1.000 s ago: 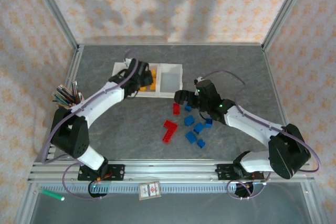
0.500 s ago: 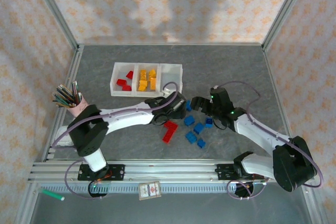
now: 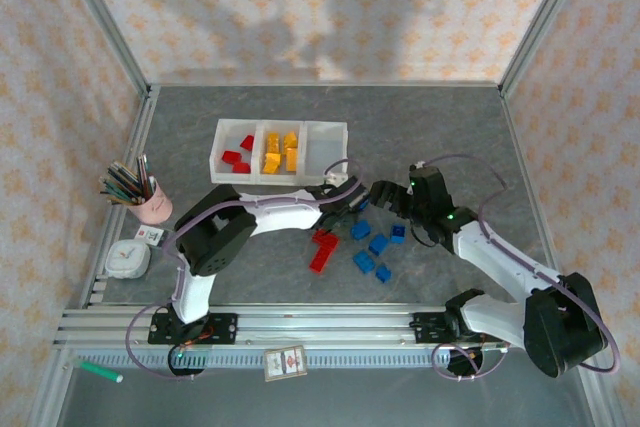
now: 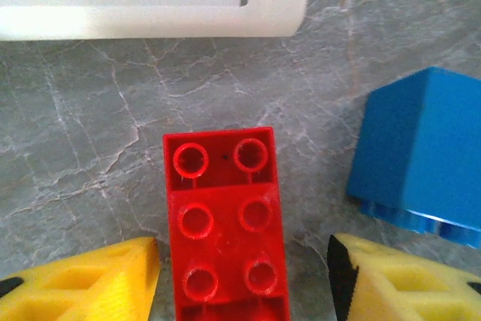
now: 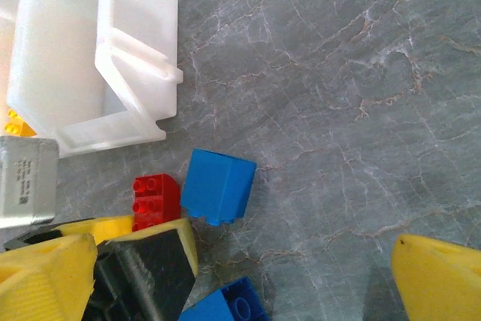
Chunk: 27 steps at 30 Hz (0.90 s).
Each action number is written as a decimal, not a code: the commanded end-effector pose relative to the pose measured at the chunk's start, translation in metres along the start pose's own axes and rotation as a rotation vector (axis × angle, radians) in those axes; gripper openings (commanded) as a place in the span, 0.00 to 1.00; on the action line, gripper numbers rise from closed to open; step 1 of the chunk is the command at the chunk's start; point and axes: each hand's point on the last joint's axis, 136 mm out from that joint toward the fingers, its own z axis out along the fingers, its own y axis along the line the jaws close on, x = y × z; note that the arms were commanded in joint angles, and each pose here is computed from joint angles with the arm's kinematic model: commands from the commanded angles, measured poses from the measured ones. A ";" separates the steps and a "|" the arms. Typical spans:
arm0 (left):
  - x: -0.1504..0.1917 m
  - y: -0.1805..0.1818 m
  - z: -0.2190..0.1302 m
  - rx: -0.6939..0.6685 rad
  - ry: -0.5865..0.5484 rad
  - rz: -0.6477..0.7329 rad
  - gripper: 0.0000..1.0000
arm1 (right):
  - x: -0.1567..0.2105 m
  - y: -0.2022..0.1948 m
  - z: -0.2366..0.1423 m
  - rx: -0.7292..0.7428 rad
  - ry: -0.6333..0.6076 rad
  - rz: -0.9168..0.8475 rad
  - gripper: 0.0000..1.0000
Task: Sort the legos into containers by color
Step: Pick up the lego from the center of the table, then place the lego in the container.
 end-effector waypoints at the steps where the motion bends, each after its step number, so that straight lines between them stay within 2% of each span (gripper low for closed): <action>1: -0.011 0.009 0.006 -0.039 -0.030 -0.026 0.57 | 0.002 0.000 -0.002 -0.010 0.007 -0.007 1.00; 8: -0.007 0.015 0.012 -0.040 -0.026 -0.034 0.39 | 0.002 0.003 -0.002 -0.022 0.010 -0.016 1.00; 12: -0.008 0.012 0.006 -0.008 -0.033 -0.030 0.25 | 0.001 0.007 -0.001 -0.031 0.024 -0.035 1.00; 17: -0.011 0.017 -0.009 0.005 -0.044 -0.039 0.23 | -0.003 0.015 -0.003 -0.046 0.038 -0.064 1.00; 23: -0.020 0.026 -0.058 0.081 -0.096 -0.083 0.23 | -0.004 0.033 -0.005 -0.075 0.061 -0.110 1.00; 27: -0.030 0.051 -0.092 0.058 -0.162 -0.106 0.23 | 0.001 0.052 0.001 -0.093 0.094 -0.145 1.00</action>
